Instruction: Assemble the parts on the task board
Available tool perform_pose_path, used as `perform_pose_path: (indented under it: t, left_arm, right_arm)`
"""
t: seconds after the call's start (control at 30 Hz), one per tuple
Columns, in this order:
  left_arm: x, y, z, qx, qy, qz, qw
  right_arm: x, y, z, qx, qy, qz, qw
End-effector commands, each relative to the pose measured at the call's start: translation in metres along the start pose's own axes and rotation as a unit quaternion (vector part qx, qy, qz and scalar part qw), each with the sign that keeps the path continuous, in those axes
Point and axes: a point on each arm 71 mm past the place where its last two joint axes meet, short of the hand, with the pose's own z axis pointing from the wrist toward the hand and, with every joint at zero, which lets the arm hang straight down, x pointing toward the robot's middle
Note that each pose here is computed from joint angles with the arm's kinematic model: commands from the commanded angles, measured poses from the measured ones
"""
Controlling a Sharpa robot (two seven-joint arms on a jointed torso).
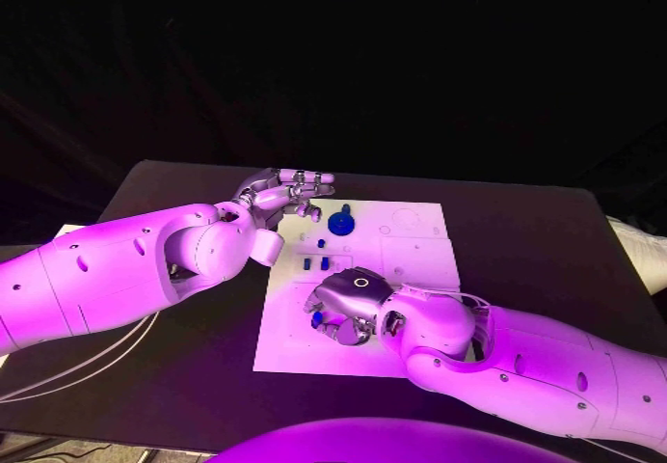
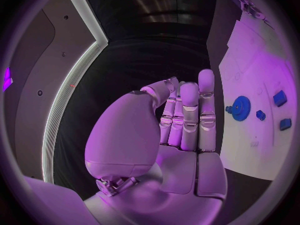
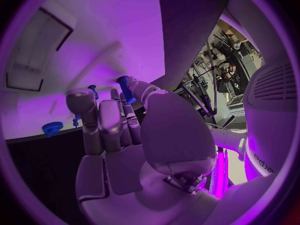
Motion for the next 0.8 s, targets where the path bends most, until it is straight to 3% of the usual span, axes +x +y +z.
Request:
perform_pose_path:
  t: [0.03,0.27,0.47,0.57,0.8]
  left_arm:
    - [0.0023,-0.0005,0.0001,0.002,0.010,-0.001,1.000]
    - [0.0011,-0.0005,-0.0003,0.001,0.009,-0.001,1.000]
    - [-0.0008,-0.0005,-0.0011,0.001,0.007,0.000,1.000]
    - [-0.0016,-0.0001,-0.0019,0.000,0.006,0.001,1.000]
    - [-0.0047,0.0008,-0.0055,-0.002,0.002,0.002,1.000]
  right_arm:
    - [0.000,-0.001,-0.001,0.004,0.000,-0.004,1.000]
    - [-0.010,0.001,-0.012,0.000,-0.050,0.015,0.999]
    - [-0.036,-0.013,-0.039,0.013,-0.120,0.048,0.992]
    - [-0.046,-0.028,-0.053,0.037,-0.129,0.077,0.988]
    - [-0.061,-0.085,-0.107,0.158,-0.118,0.146,0.969]
